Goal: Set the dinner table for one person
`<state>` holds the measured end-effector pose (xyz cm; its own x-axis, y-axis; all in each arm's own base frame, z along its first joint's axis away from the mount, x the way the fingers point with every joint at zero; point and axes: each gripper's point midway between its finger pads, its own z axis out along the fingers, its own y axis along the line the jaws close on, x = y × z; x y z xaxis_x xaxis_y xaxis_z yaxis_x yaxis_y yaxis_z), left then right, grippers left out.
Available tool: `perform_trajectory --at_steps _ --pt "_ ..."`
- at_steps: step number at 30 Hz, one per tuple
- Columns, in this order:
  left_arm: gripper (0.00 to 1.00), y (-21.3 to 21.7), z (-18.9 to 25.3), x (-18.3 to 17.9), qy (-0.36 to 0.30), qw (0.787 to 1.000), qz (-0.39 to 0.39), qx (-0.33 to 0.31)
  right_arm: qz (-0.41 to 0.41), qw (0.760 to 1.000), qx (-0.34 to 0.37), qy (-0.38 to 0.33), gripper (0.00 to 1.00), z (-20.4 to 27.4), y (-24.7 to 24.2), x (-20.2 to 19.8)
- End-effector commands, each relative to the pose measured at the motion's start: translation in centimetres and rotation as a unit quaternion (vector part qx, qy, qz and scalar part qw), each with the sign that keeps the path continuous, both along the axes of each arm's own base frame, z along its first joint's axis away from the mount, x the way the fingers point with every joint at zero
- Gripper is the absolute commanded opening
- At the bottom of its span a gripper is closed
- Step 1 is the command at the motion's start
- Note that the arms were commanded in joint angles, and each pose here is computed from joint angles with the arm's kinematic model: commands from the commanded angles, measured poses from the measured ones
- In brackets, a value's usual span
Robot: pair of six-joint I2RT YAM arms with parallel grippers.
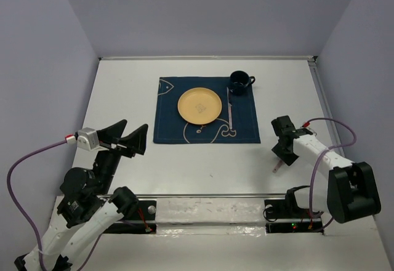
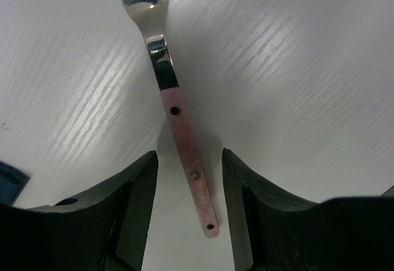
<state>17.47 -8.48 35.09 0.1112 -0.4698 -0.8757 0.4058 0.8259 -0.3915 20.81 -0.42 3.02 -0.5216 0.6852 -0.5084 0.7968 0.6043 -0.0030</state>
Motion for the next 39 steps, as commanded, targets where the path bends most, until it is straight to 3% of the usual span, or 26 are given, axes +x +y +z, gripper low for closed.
perform_trajectory --at_steps 1,4,5,7,8,14,17,19,21,22,24,26,27,29,32,33,39 --pt "0.99 1.0 2.2 -0.8 -0.028 0.999 0.006 -0.017 0.009 1.000 0.008 -0.006 0.51 -0.5 0.5 1.5" --pt "0.99 1.6 2.1 -0.7 -0.025 0.999 0.019 -0.019 0.009 1.000 0.003 0.011 0.42 -1.3 0.3 1.7" --pt "0.99 1.7 2.1 -0.7 -0.025 0.999 0.022 -0.020 0.011 1.000 0.000 0.010 0.28 -1.0 0.3 2.1" --pt "0.99 1.6 2.1 -0.7 -0.025 0.999 0.019 -0.019 0.010 1.000 -0.006 0.004 0.15 -0.8 0.1 2.3" --pt "0.99 1.3 1.9 -0.6 -0.022 1.000 0.017 -0.014 0.019 1.000 -0.009 -0.004 0.01 -0.3 0.0 2.5" --pt "0.99 1.0 1.6 -0.2 -0.014 1.000 0.020 -0.008 0.094 0.991 -0.012 -0.091 0.00 7.2 1.7 6.0" --pt "0.99 1.0 1.3 0.2 -0.009 1.000 0.024 -0.003 0.198 0.965 0.003 -0.172 0.00 13.4 8.4 9.3" --pt "0.99 0.9 1.0 0.6 -0.002 1.000 0.031 0.003 0.280 0.946 -0.002 -0.162 0.00 14.1 14.4 10.4" --pt "0.99 1.0 0.8 0.9 0.003 0.999 0.039 0.007 0.324 0.925 -0.007 -0.200 0.00 18.1 19.4 13.0" --pt "0.99 1.0 0.6 1.2 0.008 0.999 0.046 0.010 0.361 0.916 -0.019 -0.175 0.00 16.2 23.1 13.7" --pt "0.99 1.3 0.4 1.6 0.014 0.998 0.058 0.014 0.409 0.891 -0.012 -0.195 0.00 16.9 29.6 16.3" --pt "0.99 1.5 0.2 1.8 0.018 0.997 0.067 0.015 0.427 0.874 0.009 -0.233 0.00 19.7 32.9 17.7" --pt "0.99 1.7 0.0 2.0 0.021 0.997 0.075 0.015 0.462 0.862 0.019 -0.208 0.00 16.8 36.4 17.8" --pt "0.99 2.1 -0.2 2.4 0.027 0.996 0.089 0.017 0.487 0.844 0.032 -0.225 0.00 16.2 41.7 19.1" --pt "0.99 2.3 -0.4 2.8 0.034 0.994 0.099 0.019 0.494 0.830 0.057 -0.251 0.00 17.0 45.6 20.7" --pt "0.99 2.3 -0.5 2.9 0.036 0.994 0.100 0.020 0.500 0.831 0.059 -0.236 0.00 14.5 46.6 21.1" --pt "0.99 1.6 -1.0 3.4 0.046 0.994 0.094 0.030 0.485 0.840 0.065 -0.232 0.00 11.0 48.5 22.1"
